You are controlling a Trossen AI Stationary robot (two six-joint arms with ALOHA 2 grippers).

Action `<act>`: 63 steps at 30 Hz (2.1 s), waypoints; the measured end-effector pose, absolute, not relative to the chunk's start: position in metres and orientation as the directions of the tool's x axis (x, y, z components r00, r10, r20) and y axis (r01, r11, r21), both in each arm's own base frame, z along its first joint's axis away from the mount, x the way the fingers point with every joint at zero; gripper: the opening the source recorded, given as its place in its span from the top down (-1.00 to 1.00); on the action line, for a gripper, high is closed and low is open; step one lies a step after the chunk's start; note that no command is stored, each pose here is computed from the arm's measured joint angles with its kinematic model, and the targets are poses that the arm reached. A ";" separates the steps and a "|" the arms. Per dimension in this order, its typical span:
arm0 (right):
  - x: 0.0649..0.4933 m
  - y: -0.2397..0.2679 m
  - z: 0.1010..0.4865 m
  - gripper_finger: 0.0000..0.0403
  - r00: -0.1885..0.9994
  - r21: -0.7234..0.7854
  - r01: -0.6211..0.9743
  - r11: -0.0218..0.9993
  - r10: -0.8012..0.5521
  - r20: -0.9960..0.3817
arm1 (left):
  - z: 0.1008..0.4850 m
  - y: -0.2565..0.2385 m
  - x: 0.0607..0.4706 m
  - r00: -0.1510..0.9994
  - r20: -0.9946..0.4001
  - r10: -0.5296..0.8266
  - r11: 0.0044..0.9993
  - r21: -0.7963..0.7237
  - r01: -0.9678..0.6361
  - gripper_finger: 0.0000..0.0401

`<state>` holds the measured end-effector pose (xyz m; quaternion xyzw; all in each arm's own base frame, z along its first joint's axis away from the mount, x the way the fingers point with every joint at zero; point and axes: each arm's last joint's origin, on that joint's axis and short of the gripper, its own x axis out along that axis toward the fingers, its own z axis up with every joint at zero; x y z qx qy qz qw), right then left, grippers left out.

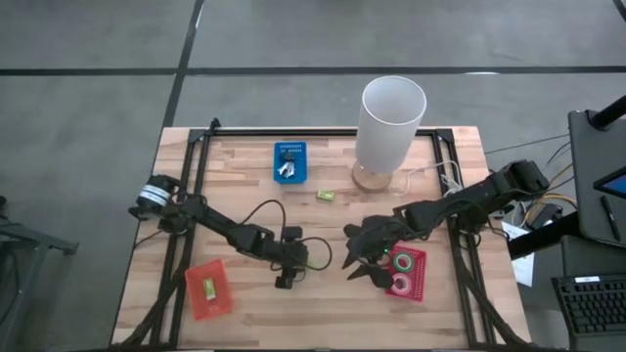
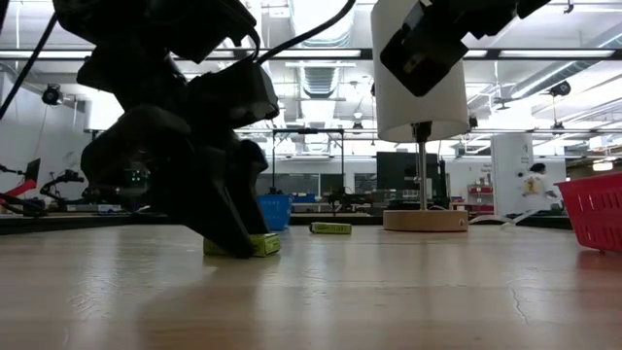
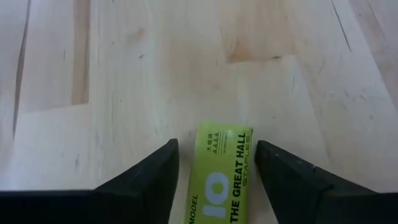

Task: Pick and place Stapler, Stapler remover, tape
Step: Put the bottom green staple box into the orange bin

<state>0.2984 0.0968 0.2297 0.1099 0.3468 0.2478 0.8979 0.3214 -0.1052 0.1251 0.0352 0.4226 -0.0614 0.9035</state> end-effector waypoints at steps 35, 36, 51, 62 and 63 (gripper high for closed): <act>0.299 0.096 0.229 0.39 0.648 0.305 -0.407 0.861 0.508 -0.568 | 0.212 -0.110 0.238 0.394 -0.862 -0.318 0.918 -0.384 -0.098 0.35; 0.299 0.096 0.229 0.40 0.648 0.305 -0.407 0.861 0.507 -0.568 | 0.217 -0.113 0.232 0.385 -0.859 -0.338 0.906 -0.408 -0.115 0.35; 0.299 0.096 0.228 0.50 0.649 0.305 -0.407 0.861 0.508 -0.567 | 0.226 -0.157 0.142 0.267 -0.913 -0.307 0.820 -0.397 -0.413 0.38; 0.301 0.097 0.231 0.58 0.667 0.300 -0.417 0.858 0.513 -0.540 | 0.188 -0.154 0.114 0.155 -0.964 -0.217 0.748 -0.266 -0.608 0.37; 0.301 0.097 0.231 0.59 0.667 0.300 -0.417 0.858 0.513 -0.540 | 0.184 -0.152 0.113 0.148 -0.967 -0.207 0.742 -0.254 -0.620 0.37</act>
